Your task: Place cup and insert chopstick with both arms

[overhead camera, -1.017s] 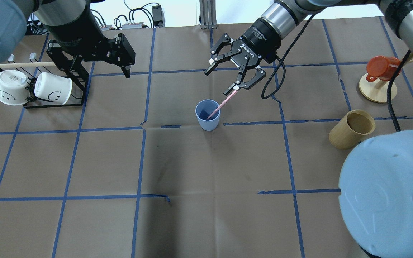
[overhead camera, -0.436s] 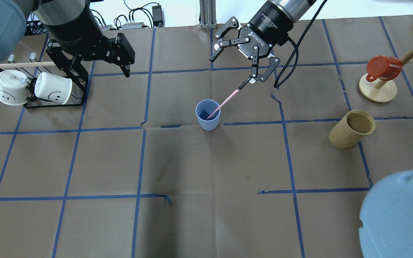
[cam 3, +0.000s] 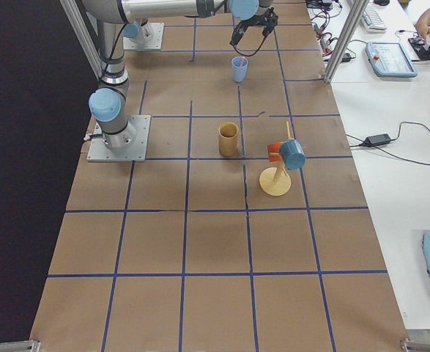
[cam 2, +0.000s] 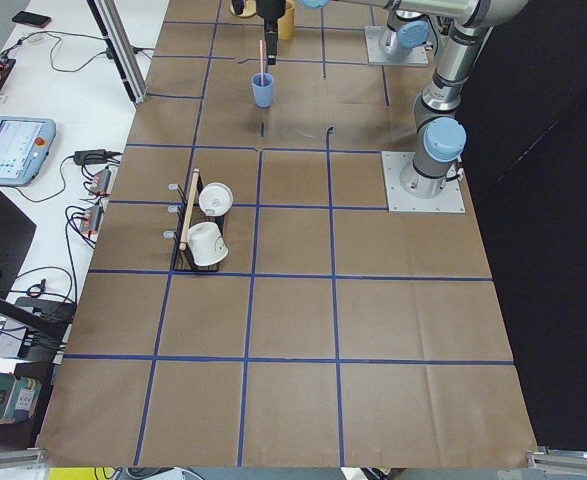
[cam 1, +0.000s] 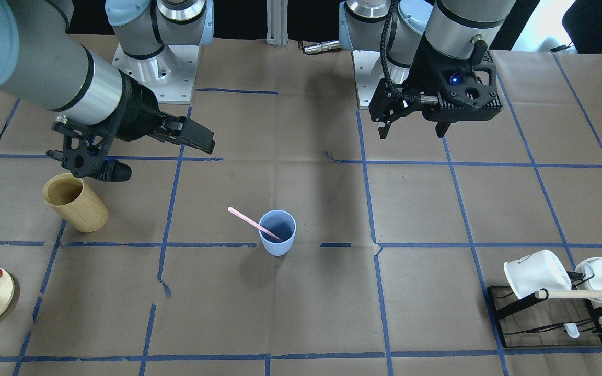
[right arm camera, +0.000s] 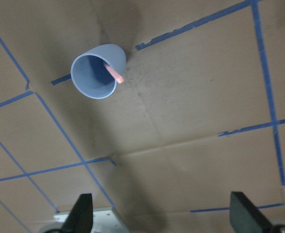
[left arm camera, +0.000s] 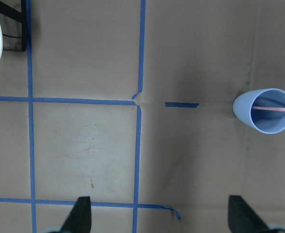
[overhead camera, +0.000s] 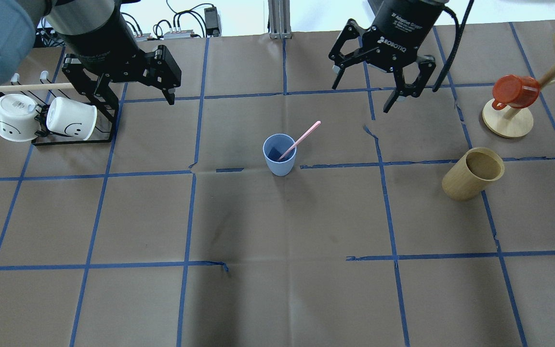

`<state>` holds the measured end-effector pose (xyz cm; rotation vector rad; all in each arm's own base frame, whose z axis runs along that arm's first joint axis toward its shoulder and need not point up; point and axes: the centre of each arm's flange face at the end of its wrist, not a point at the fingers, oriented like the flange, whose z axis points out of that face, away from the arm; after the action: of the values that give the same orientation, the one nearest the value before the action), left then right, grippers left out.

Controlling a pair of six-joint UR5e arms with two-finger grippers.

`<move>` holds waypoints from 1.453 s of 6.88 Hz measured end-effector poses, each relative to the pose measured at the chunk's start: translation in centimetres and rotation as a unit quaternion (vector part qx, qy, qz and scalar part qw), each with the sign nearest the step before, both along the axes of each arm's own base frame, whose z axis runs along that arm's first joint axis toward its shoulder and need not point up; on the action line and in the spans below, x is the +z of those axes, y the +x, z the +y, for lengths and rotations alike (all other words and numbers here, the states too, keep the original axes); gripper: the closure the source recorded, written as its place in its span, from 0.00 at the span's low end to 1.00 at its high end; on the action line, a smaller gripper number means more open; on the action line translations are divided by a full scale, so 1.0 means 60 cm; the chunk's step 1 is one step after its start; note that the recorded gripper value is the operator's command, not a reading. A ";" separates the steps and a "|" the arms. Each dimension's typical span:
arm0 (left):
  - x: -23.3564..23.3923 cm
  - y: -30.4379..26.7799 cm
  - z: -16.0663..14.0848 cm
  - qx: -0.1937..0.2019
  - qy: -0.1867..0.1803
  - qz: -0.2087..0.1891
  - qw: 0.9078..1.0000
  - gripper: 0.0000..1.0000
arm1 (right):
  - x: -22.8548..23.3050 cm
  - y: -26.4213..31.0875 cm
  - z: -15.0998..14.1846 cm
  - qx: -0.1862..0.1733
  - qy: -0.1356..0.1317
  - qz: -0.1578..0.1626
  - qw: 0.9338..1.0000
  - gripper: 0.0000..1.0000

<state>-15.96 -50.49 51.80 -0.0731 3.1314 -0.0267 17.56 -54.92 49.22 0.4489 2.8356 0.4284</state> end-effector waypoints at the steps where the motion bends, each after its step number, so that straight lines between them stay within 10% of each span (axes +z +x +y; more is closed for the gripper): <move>1: 0.000 0.000 0.001 0.000 0.000 0.000 1.000 0.00 | 0.027 -0.015 0.020 0.030 -0.050 0.037 0.998 0.01; 4: 0.000 -0.003 -0.001 0.002 0.000 0.003 1.000 0.00 | 0.048 -0.055 0.044 0.070 -0.195 0.138 0.968 0.01; 6: 0.000 -0.003 -0.002 0.002 0.000 0.004 1.000 0.00 | 0.033 -0.056 0.044 0.090 -0.197 0.163 0.963 0.01; 10: 0.001 -0.005 -0.010 0.004 -0.001 0.005 1.000 0.00 | 0.008 -0.044 0.051 0.099 -0.156 0.139 0.973 0.01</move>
<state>-16.26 -51.12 51.86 -0.0849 3.1412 -0.0311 14.95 -51.87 49.71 0.1755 3.1558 -0.0574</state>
